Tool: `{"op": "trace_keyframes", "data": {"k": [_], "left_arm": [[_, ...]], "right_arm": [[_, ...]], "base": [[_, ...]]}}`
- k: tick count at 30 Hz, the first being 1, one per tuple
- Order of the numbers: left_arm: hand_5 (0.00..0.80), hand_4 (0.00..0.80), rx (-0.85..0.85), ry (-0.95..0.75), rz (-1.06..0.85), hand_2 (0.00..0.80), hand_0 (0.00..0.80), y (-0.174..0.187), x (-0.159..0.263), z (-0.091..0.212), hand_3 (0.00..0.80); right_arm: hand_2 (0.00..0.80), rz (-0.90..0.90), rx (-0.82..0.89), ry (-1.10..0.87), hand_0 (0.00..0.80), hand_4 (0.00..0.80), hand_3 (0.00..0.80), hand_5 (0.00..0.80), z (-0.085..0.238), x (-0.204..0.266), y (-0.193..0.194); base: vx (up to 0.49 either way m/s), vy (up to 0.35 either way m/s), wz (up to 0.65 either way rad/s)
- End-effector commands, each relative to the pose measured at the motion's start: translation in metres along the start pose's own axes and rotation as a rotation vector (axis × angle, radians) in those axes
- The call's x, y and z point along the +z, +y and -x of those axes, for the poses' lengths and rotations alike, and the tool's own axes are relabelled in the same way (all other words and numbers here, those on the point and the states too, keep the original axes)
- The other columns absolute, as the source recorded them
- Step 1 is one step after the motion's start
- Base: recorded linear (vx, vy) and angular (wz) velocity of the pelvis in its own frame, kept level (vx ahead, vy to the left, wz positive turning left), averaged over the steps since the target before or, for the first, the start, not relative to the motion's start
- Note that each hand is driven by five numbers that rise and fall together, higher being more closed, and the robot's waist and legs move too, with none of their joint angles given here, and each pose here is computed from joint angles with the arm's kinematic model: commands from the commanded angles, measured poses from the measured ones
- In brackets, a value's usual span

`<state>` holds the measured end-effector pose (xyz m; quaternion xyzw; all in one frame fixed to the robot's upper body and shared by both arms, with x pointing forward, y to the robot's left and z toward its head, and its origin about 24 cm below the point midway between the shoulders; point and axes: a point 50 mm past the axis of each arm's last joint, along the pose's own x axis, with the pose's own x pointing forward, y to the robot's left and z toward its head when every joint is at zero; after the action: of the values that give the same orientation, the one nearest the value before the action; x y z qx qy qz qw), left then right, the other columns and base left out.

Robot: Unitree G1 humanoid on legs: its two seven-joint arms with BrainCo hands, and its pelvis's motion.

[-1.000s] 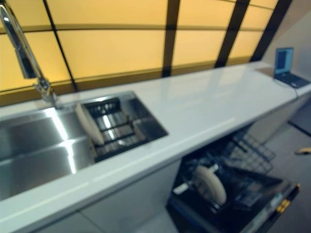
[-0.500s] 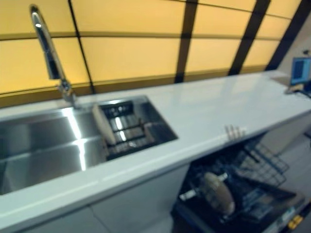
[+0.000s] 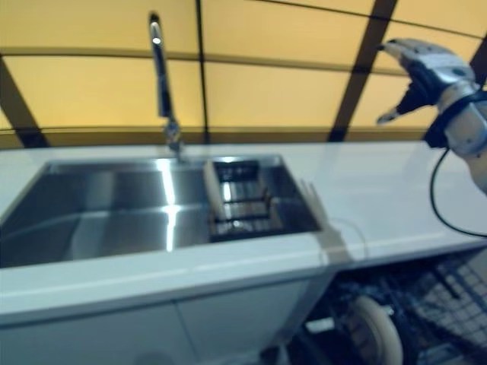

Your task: Take plates into dishwasher

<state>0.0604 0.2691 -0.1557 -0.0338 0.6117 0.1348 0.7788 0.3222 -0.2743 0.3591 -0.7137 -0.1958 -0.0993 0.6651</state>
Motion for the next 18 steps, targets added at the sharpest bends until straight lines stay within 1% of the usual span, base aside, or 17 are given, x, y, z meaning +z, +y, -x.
{"op": "trace_keyframes", "data": {"k": [1,12,18], "left_arm": [[0.0,0.0,0.031,0.016,0.014,0.0,0.0,0.01,-0.003,0.001,0.0],[0.0,0.0,0.013,0.016,-0.008,0.0,0.0,0.008,-0.003,0.001,0.0],[0.0,0.0,0.021,0.028,-0.003,0.0,0.0,0.013,-0.006,0.002,0.0]], "right_arm": [[0.0,0.067,-0.077,-0.02,0.0,0.0,0.0,0.0,-0.009,0.005,-0.027],[0.0,0.114,-0.046,-0.076,0.0,0.0,0.0,0.0,-0.018,0.019,-0.016],[0.0,0.146,-0.039,-0.112,0.0,0.0,0.0,0.0,-0.022,0.028,-0.011]], "base": [[0.006,0.009,0.19],[0.013,0.006,0.15],[0.005,-0.006,0.17]]}}
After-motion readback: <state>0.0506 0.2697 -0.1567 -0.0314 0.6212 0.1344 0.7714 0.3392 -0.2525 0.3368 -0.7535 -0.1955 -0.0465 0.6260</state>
